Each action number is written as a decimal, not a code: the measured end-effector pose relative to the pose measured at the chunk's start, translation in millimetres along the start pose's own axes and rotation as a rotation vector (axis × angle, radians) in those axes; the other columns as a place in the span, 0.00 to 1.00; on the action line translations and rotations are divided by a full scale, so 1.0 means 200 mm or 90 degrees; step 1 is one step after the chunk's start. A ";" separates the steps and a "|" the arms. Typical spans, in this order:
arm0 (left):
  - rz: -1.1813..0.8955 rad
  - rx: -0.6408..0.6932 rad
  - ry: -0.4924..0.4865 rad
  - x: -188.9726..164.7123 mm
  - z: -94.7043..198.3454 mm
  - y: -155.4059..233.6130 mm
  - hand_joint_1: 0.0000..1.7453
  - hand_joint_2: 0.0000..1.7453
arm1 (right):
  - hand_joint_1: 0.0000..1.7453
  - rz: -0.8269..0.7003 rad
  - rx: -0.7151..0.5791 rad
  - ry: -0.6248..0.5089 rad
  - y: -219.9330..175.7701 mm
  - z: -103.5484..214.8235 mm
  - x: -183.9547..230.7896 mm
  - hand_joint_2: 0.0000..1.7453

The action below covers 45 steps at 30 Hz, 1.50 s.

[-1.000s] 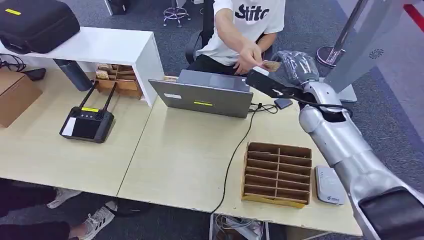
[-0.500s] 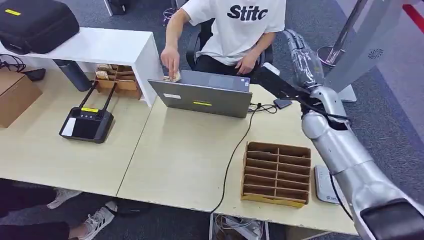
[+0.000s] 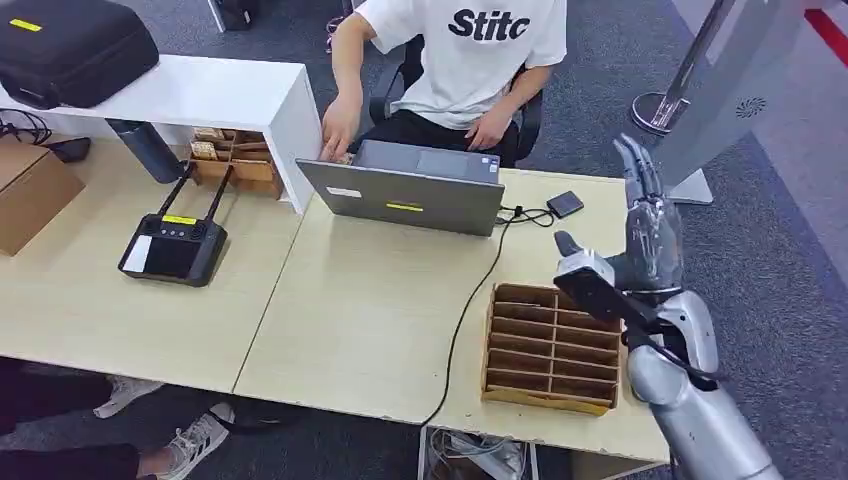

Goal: Pass the card to the sensor for recognition and then transmit it.

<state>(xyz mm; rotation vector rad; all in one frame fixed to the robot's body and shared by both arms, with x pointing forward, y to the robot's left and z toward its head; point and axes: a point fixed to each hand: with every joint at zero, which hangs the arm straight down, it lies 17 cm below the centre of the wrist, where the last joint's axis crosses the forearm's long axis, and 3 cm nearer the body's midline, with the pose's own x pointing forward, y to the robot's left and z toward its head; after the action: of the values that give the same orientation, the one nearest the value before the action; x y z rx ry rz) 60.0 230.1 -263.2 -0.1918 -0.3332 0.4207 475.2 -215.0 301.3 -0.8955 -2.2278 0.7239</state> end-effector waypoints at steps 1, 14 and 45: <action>0.003 0.001 -0.002 0.00 0.00 0.00 0.00 1.00 | 0.00 -0.005 0.001 0.004 0.00 0.04 0.00 1.00; 0.007 0.002 -0.003 0.00 0.00 0.00 0.00 1.00 | 0.00 -0.019 -0.004 0.010 -0.02 0.16 0.03 1.00; 0.036 0.020 -0.013 -0.03 0.01 0.02 0.00 1.00 | 0.00 -0.125 0.116 0.063 0.27 0.78 0.24 1.00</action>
<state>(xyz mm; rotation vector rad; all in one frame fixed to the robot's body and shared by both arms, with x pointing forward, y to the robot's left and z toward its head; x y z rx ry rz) 53.2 231.0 -263.8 -0.1673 -0.3409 0.4843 357.7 -184.5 179.7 -0.6009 -2.0885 0.7589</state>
